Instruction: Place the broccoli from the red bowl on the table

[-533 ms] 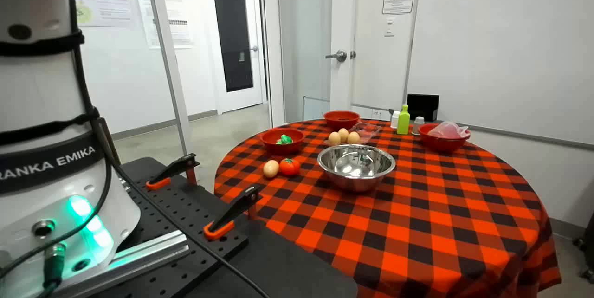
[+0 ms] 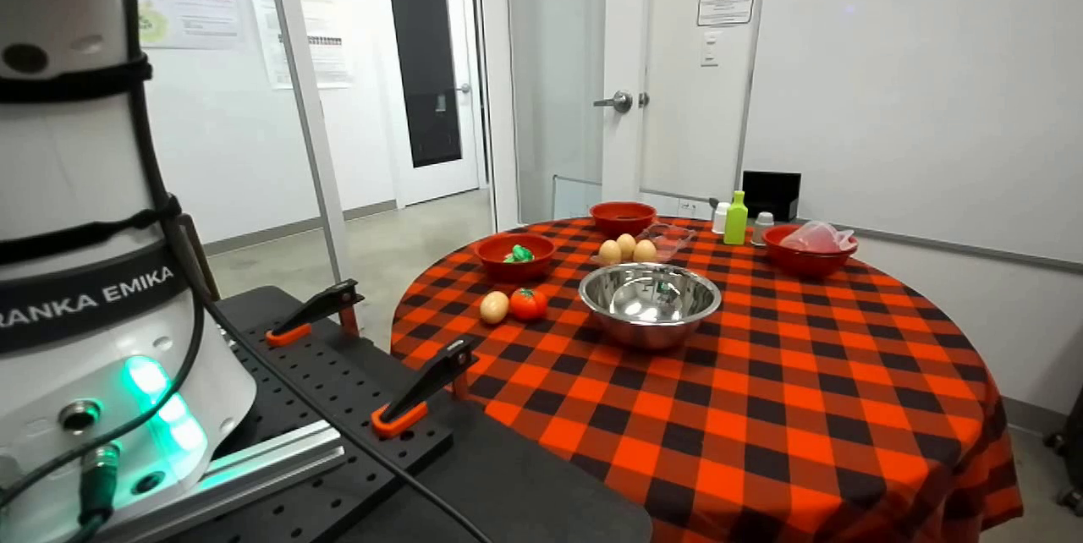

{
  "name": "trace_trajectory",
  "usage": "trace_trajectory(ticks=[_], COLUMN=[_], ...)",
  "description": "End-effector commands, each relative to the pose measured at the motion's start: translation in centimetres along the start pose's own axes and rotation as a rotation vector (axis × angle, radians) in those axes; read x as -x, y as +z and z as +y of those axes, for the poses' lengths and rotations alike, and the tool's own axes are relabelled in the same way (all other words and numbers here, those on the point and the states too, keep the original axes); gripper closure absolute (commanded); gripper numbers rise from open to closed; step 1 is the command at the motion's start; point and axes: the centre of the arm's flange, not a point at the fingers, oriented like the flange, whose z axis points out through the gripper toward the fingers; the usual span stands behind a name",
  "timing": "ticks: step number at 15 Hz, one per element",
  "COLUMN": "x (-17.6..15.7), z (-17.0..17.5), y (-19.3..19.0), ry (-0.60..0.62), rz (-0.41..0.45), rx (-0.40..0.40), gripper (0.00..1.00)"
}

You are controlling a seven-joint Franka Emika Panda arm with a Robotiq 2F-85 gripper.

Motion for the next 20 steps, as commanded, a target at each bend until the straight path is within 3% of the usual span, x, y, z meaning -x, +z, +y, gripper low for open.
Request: trace_trajectory(ticks=[1,12,20], x=[-2.3,-5.0,-7.7], z=[0.7,-1.0,0.0], y=[4.6,23.7,33.3], ry=[0.107,0.321,0.443], rz=[-0.002,-0.018,0.033], rx=[0.015,0.166,0.181], gripper=[0.0,0.0,0.0])
